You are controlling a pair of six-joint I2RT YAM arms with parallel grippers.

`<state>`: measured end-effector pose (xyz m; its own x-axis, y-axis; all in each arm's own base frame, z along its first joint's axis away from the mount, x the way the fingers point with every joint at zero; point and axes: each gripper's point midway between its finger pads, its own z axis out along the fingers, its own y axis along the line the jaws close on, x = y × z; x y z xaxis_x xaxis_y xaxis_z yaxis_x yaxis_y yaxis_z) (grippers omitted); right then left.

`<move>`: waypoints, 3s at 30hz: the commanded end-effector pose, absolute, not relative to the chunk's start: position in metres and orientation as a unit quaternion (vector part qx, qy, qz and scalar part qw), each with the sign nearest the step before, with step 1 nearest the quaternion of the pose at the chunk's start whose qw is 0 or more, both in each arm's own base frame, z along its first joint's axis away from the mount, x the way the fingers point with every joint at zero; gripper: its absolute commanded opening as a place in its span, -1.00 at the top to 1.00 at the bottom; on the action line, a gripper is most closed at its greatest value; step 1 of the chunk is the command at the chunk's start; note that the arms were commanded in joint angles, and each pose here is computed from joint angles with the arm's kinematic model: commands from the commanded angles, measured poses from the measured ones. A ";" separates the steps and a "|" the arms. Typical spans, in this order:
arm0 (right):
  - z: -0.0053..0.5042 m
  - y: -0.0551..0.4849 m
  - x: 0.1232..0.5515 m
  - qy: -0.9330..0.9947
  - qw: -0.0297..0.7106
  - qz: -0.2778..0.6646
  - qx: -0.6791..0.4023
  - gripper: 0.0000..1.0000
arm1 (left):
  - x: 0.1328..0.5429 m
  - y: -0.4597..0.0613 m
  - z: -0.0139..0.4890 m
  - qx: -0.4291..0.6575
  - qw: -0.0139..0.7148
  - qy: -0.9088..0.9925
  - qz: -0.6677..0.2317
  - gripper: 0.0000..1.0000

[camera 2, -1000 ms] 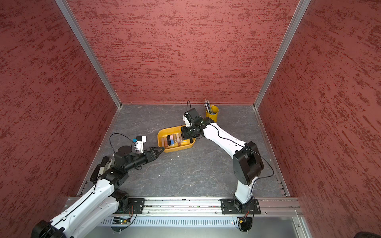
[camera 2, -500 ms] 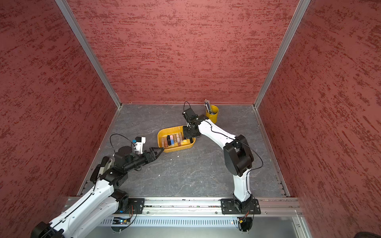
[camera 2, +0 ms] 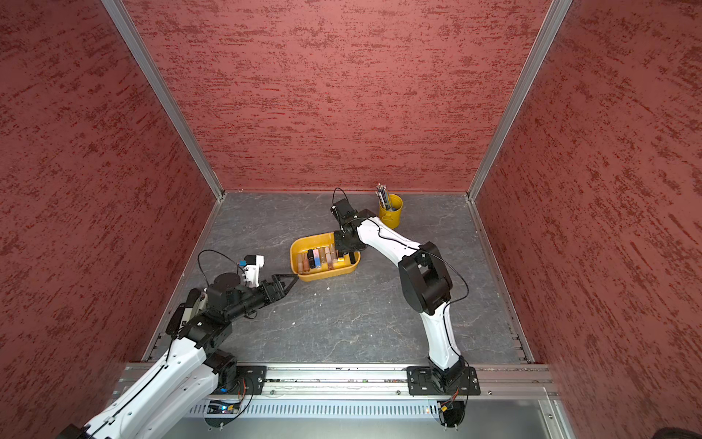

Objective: Put the lipstick into the storage box
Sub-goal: Place the lipstick in the storage box, then reset both arms

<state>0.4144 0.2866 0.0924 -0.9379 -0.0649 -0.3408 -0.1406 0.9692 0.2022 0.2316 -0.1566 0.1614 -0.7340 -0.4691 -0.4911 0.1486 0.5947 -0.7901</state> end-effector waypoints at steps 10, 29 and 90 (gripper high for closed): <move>0.071 0.275 0.433 0.982 0.172 0.069 -0.022 0.52 | 0.224 -0.142 0.151 -0.107 0.355 0.831 -0.414 -0.99; 0.048 0.279 0.438 0.985 0.153 0.073 -0.023 0.28 | 0.223 -0.138 0.148 -0.113 0.354 0.833 -0.409 -0.99; 0.228 0.127 0.316 0.764 0.634 0.045 -0.111 -0.97 | 0.251 -0.082 0.165 -0.068 0.514 0.826 -0.222 -0.99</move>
